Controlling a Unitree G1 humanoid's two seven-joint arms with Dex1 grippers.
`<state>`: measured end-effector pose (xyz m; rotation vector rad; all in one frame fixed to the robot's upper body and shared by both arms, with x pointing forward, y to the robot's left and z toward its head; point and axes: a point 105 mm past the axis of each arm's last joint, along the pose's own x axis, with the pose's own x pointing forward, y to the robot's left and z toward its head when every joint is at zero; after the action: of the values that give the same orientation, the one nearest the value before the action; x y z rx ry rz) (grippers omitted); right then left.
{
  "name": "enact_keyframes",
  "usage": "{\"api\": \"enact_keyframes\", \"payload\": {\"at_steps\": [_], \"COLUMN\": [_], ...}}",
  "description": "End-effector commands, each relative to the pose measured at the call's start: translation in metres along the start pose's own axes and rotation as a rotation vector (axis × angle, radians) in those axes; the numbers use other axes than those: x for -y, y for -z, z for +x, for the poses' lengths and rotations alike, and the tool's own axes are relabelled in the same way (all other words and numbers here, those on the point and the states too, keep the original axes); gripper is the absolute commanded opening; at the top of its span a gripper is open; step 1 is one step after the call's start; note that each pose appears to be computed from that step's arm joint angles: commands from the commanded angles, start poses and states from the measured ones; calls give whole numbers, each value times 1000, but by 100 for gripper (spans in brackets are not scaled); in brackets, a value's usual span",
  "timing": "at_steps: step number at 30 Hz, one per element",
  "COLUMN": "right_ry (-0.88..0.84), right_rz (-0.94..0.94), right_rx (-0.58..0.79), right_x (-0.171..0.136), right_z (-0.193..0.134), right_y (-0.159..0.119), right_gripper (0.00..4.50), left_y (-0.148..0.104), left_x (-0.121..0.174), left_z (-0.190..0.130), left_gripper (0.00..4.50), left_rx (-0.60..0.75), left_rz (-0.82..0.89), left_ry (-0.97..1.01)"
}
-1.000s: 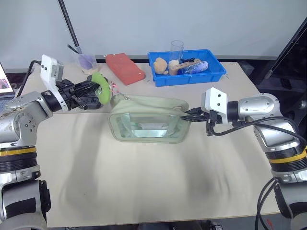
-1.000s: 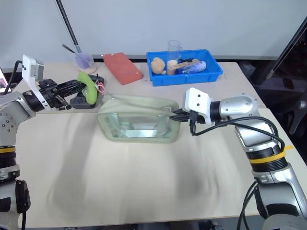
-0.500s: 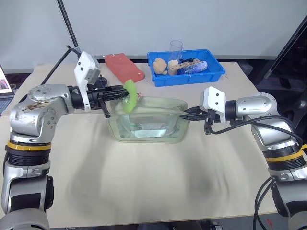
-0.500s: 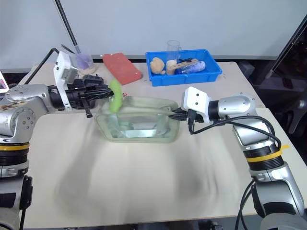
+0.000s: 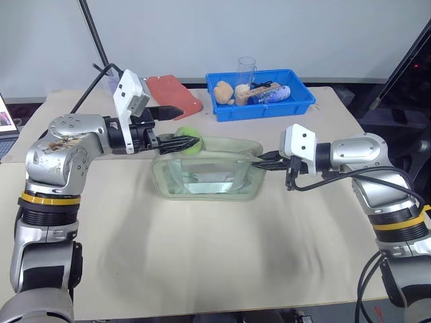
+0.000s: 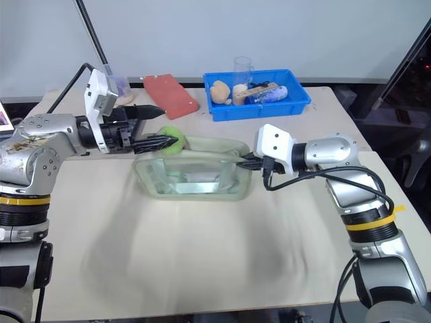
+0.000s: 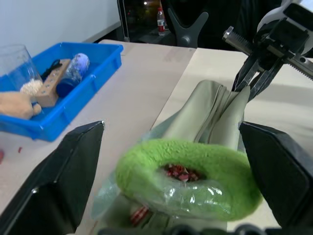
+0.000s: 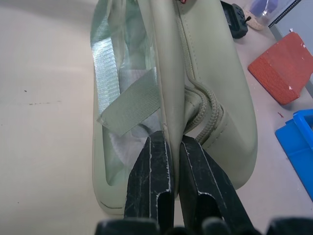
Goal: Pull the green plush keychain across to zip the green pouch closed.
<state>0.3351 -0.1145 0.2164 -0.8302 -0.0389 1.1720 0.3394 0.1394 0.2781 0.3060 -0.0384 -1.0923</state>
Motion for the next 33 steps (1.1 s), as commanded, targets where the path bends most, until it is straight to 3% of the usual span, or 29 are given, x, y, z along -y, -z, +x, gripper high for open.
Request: {"api": "enact_keyframes", "payload": {"at_steps": [1,6,11,16,22,25,32,33], "right_ry": [12,14,11,-8,-16,-22,-32,-32], "right_rz": [-18,-20,-18,-21,-22,-19,-16,-17], "right_rx": [9,10,15,17,17,16,27,27], "right_x": [2,3,4,2,2,0,-4,-4], "right_z": [-1,-1,0,2,1,2,4,4], "right_y": [-4,-4,-5,-6,-8,-7,-11,-11], "right_gripper": [0,0,0,0,0,0,0,0], "left_y": [-26,-33,11,42,59,63,72,72], "left_x": [-4,-11,2,9,19,21,23,20], "left_z": [-20,-51,-79,-71,-54,-51,-50,-50], "left_gripper": [444,444,444,444,444,356,23,7], "left_rx": [13,-25,-165,-175,-158,-157,-173,-171], "left_rz": [72,58,28,36,45,53,71,90], "left_ry": [-9,-69,-89,-127,-105,-97,-92,-108]}}
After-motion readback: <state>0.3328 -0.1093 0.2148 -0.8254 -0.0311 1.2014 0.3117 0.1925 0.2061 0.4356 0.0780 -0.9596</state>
